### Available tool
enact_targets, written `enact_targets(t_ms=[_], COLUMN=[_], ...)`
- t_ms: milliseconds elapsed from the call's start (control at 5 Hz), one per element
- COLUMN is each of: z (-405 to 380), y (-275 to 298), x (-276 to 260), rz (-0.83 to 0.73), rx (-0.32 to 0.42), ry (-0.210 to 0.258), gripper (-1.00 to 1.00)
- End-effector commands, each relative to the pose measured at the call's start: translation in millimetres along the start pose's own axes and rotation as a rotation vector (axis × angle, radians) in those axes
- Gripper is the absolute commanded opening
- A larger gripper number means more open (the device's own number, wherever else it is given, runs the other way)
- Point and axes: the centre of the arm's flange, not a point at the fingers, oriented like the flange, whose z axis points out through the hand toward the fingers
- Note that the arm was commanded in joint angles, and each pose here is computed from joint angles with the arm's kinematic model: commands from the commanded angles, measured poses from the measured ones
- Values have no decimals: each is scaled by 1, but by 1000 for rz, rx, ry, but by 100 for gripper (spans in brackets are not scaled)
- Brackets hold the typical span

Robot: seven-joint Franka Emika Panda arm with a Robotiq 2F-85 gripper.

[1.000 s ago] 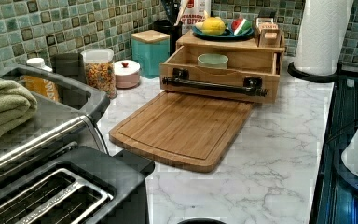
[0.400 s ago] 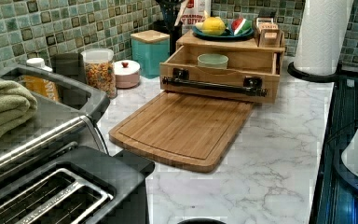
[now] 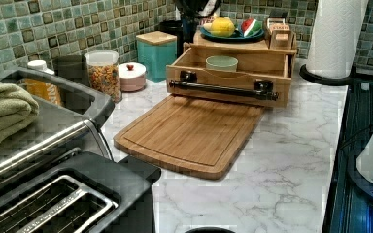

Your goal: Close the drawer.

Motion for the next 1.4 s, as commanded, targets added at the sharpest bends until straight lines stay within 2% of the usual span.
enact_targets(t_ms=[200,400,600,800,1000,1200,1400], z=[29,53,76,91,120,136,150], y=[-59,-59,-45,-36,-31,-29,-24], x=[-45,-61,-57,-54,-66,-74,-83], rz=[-366,-486,-387,-314,-342,-369,-371], rx=[-92,-179,-137,-95,-109,-92,-77], ry=[-49,66,23,-65,-70,-71,-93], gripper=[-100,-100,-100,-100,-100,-100,-100])
